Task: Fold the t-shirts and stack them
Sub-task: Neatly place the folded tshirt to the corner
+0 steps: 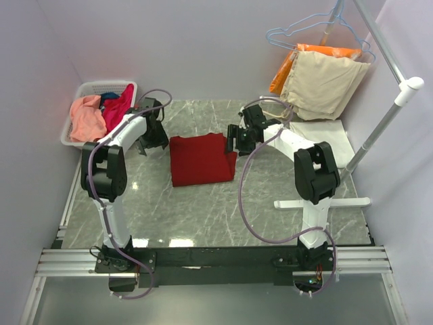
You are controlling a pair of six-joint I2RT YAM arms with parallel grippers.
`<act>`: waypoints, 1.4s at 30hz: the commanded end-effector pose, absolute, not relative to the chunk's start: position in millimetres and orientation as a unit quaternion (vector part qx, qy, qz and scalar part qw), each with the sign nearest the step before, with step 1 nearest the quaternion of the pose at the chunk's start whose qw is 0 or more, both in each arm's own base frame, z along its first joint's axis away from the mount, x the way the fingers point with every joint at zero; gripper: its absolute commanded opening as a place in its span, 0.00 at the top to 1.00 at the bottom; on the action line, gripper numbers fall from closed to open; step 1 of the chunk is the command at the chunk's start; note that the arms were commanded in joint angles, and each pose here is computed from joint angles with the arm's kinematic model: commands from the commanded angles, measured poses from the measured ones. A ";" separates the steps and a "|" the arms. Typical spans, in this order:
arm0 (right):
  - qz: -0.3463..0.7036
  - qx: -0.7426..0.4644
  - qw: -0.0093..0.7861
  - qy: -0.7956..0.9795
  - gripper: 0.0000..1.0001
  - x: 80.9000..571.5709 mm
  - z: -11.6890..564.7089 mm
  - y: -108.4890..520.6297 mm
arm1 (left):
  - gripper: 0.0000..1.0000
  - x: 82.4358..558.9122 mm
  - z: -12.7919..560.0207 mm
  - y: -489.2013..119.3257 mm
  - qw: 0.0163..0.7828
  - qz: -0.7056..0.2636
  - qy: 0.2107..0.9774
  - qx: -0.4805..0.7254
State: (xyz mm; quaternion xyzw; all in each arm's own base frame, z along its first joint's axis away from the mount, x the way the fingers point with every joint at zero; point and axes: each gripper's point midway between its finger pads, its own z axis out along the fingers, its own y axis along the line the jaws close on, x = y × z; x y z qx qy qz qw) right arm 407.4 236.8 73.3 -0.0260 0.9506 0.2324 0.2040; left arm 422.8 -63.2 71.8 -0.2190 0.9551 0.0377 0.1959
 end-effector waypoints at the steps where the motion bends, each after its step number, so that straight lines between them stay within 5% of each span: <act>1: 0.253 -0.056 0.224 0.940 0.24 414.9 74.2 249.0 | 0.23 426.1 104.9 -57.9 0.230 0.009 0.944 -0.237; 17: 0.312 -0.072 0.159 0.934 0.28 404.3 32.3 273.9 | 0.23 428.7 143.4 -33.3 0.255 -0.013 0.932 -0.258; 25: 0.371 -0.097 0.120 0.916 0.39 388.8 27.6 298.0 | 0.23 431.3 146.5 -22.5 0.256 -0.013 0.930 -0.265; 32: 0.378 -0.101 0.090 0.916 0.61 389.8 15.5 307.3 | 0.23 427.3 146.3 -18.6 0.255 -0.014 0.928 -0.271; 35: 0.379 -0.102 0.084 0.916 0.79 391.0 14.0 309.4 | 0.23 425.8 146.3 -17.2 0.255 -0.013 0.928 -0.271; 37: 0.375 -0.101 0.079 0.918 1.00 390.6 13.5 309.3 | 0.23 425.1 145.8 -16.8 0.254 -0.013 0.928 -0.272; 42: 0.311 -0.084 0.113 0.940 1.00 400.6 17.0 289.0 | 0.23 424.6 146.0 -16.6 0.255 -0.015 0.928 -0.271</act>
